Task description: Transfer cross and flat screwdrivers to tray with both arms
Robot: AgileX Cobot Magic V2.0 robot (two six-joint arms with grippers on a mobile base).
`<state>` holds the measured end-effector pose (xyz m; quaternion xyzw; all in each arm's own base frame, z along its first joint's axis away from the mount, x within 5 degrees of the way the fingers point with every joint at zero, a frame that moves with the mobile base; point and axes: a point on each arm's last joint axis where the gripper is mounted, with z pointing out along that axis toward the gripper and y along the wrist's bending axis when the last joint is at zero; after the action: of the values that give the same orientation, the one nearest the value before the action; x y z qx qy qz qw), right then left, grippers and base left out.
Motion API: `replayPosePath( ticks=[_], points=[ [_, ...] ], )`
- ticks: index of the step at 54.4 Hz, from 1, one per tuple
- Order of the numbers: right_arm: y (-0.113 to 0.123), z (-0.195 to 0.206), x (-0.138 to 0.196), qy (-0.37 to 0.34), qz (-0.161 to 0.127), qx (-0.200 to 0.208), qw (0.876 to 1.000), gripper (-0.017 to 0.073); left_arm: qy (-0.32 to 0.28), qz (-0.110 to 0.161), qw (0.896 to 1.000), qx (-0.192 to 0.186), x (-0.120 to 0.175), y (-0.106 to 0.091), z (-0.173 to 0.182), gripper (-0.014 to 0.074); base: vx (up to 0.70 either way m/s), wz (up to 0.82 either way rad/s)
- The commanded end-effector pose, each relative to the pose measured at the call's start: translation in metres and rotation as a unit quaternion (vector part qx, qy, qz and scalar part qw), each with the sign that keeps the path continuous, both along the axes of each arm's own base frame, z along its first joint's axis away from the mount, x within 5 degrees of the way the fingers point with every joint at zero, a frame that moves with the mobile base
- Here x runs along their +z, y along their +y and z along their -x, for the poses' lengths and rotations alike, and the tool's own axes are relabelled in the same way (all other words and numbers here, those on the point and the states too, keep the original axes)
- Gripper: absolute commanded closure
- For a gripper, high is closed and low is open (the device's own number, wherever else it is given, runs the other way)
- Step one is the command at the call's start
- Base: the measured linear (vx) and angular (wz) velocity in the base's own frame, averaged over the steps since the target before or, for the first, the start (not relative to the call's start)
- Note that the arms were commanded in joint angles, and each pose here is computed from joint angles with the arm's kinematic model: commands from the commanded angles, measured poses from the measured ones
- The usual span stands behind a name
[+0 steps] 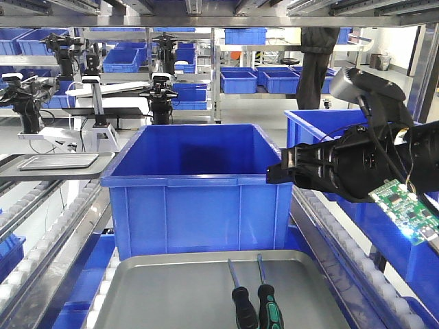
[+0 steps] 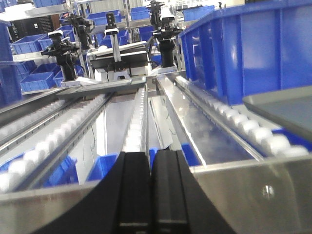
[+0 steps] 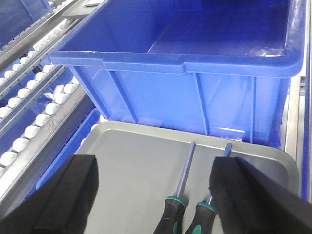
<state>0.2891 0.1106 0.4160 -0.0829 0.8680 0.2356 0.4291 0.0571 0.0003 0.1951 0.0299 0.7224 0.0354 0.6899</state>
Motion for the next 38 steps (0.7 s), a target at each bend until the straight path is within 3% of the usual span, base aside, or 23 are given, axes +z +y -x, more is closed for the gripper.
replayPosePath(
  ticks=[1,38],
  points=[
    [-0.0036,0.0073,0.0260,-0.061,-0.024,-0.010,0.998,0.0012,-0.048,0.008,0.999,0.003,0.0137,0.0004,0.0020,0.0599,0.00,0.00],
    [-0.0035,0.0073,0.0262,-0.061,-0.026,-0.010,0.998,0.0012,-0.037,0.009,0.999,0.002,0.0119,0.0003,0.0015,0.0599,0.00,0.00]
  ],
)
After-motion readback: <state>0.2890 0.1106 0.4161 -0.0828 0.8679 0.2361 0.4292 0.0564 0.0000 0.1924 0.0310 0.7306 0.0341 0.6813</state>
